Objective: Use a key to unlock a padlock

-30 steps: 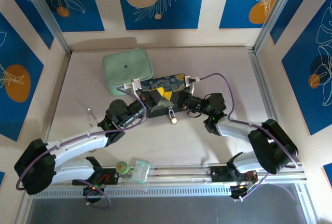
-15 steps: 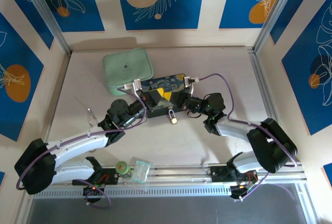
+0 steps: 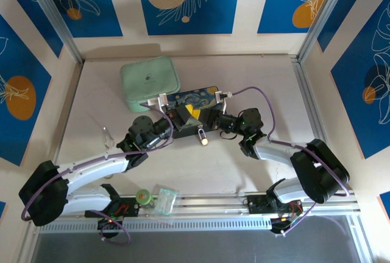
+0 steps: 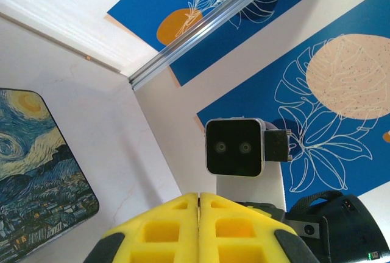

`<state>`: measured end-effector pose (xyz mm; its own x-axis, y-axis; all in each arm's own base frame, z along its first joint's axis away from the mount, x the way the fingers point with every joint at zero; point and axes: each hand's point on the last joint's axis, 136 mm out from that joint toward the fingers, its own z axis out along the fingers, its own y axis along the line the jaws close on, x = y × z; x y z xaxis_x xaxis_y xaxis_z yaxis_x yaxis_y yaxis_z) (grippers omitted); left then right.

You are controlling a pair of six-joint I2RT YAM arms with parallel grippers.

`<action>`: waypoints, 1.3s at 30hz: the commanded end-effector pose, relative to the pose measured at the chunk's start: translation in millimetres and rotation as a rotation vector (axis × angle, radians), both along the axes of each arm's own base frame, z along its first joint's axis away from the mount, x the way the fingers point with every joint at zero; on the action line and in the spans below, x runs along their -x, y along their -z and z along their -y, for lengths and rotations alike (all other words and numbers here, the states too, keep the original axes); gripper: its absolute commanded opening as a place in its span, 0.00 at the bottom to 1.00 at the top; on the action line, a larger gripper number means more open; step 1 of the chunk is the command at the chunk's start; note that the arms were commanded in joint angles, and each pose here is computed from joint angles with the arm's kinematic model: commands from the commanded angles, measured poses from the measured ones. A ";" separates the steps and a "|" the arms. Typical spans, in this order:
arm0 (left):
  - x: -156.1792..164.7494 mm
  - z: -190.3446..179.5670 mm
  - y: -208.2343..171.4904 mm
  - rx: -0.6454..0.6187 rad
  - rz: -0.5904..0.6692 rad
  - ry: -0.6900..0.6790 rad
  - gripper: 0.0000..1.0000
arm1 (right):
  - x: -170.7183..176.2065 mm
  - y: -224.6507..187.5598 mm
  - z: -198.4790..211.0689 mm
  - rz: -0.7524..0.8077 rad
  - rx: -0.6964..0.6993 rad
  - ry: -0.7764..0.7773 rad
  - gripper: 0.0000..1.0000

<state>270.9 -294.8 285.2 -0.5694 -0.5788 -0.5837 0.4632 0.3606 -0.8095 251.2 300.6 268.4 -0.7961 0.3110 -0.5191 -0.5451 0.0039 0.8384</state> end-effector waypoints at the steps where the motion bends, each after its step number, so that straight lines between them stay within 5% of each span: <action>1: 3.0 6.0 -9.7 0.031 0.006 0.028 0.00 | 3.4 -14.8 1.3 0.060 -0.020 0.001 0.03; 5: 2.0 2.0 -7.1 0.021 0.003 0.009 0.00 | 3.6 -11.0 2.1 0.046 -0.014 0.000 0.00; 8: -2.0 -10.2 -3.3 -0.031 -0.010 -0.055 0.35 | 4.4 -5.0 6.0 0.034 -0.001 0.008 0.00; 10: -4.5 -24.1 -1.7 -0.091 -0.017 -0.121 0.77 | 5.1 1.5 10.3 0.013 0.017 0.018 0.00; 13: -6.2 -42.1 -1.3 -0.172 -0.024 -0.199 1.00 | 5.3 14.7 17.3 -0.026 0.058 0.043 0.00; 24: 3.5 -49.7 78.2 -0.614 -0.269 -0.246 0.96 | 26.4 70.2 58.7 -0.156 0.293 0.103 0.00; 39: 20.0 0.5 156.6 -0.844 -0.344 -0.158 0.85 | 45.4 114.3 116.8 -0.273 0.406 0.214 0.00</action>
<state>253.0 -283.8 130.0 -0.7286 -0.1515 -0.6679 0.1367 0.9234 -0.3586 216.9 186.1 170.0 -0.8314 0.3370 -0.4418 -0.2890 0.4168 0.8618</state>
